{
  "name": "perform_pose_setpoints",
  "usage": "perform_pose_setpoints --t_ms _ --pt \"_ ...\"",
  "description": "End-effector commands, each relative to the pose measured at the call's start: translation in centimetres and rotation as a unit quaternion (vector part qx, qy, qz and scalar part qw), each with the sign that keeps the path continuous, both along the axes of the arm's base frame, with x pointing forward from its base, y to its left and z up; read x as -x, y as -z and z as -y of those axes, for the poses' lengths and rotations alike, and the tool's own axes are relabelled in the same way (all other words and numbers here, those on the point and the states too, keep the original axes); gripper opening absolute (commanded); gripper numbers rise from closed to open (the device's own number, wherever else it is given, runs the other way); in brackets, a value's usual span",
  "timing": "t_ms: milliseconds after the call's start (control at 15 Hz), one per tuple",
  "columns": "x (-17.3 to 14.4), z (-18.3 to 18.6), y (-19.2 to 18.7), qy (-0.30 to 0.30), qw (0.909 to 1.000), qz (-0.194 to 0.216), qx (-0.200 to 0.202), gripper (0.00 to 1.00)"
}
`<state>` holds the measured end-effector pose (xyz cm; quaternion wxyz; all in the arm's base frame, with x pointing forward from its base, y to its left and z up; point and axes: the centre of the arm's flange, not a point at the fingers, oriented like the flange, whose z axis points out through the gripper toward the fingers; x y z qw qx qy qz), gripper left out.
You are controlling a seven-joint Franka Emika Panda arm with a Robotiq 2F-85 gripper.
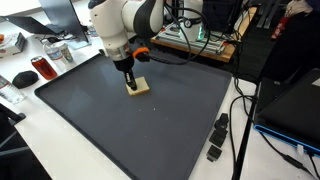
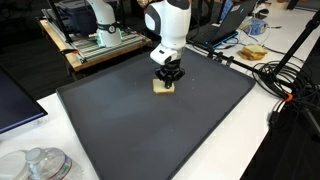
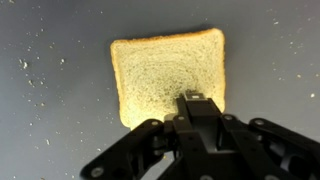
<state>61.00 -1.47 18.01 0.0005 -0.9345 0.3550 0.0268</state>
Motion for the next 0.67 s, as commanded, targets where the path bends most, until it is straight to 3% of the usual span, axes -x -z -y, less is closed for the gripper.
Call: perform_pose_setpoints --t_ms 0,400,600 --pt "0.1 -1.2 2.1 0.015 0.9997 0.009 0.017 0.05" --pt "1.2 -0.8 2.7 -0.031 0.9994 0.000 0.013 0.05" --pt "1.5 -0.6 2.4 -0.120 0.9927 0.001 0.011 0.05"
